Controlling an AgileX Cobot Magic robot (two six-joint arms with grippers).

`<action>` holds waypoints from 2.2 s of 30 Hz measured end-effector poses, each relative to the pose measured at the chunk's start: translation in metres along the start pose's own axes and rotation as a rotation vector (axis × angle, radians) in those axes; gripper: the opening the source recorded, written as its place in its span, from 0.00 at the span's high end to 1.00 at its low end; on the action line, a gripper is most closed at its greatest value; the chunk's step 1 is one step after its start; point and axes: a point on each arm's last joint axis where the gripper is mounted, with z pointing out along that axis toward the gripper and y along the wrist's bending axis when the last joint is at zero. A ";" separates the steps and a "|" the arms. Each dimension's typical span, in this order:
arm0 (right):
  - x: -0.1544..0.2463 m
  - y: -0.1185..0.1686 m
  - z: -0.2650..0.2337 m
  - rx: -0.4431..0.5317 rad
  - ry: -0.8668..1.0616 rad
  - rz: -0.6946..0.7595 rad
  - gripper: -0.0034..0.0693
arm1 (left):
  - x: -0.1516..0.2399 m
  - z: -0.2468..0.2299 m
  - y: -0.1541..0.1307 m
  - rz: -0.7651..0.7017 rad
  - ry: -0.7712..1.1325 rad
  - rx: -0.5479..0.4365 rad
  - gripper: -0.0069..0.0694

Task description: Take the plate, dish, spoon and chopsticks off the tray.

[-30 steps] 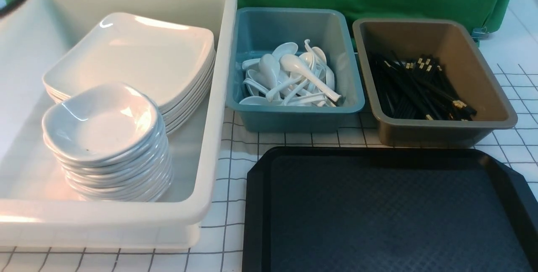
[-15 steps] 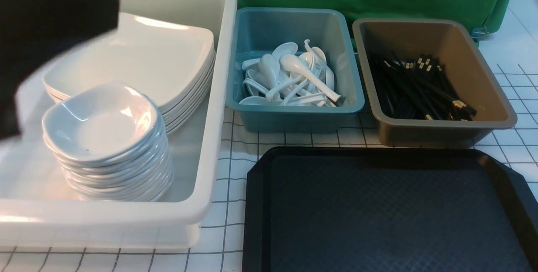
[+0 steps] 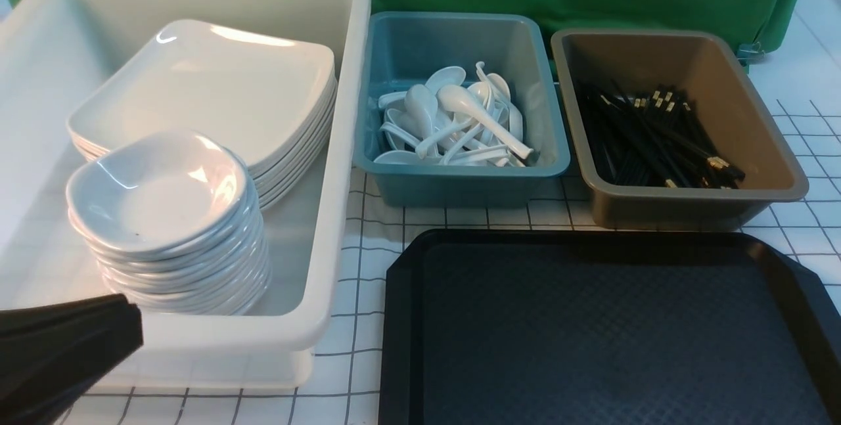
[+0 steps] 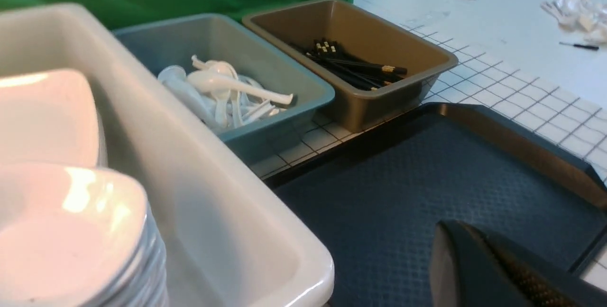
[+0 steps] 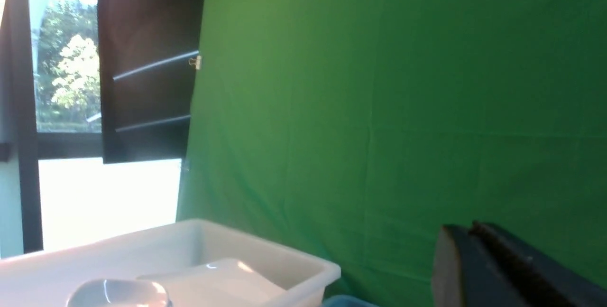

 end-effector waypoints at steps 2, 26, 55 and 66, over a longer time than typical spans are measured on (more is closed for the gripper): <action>-0.001 0.001 0.000 -0.006 -0.017 0.000 0.87 | 0.002 0.001 0.001 -0.014 -0.002 -0.006 0.91; -0.001 0.001 0.000 -0.008 -0.025 -0.002 0.77 | 0.001 0.002 0.004 0.003 -0.020 -0.039 0.91; -0.002 0.001 0.000 -0.008 -0.028 -0.003 0.66 | 0.137 0.012 0.055 0.019 -0.136 -0.606 0.91; -0.002 0.001 0.000 -0.008 -0.028 -0.003 0.64 | 0.137 0.011 0.055 0.023 -0.136 -0.607 0.91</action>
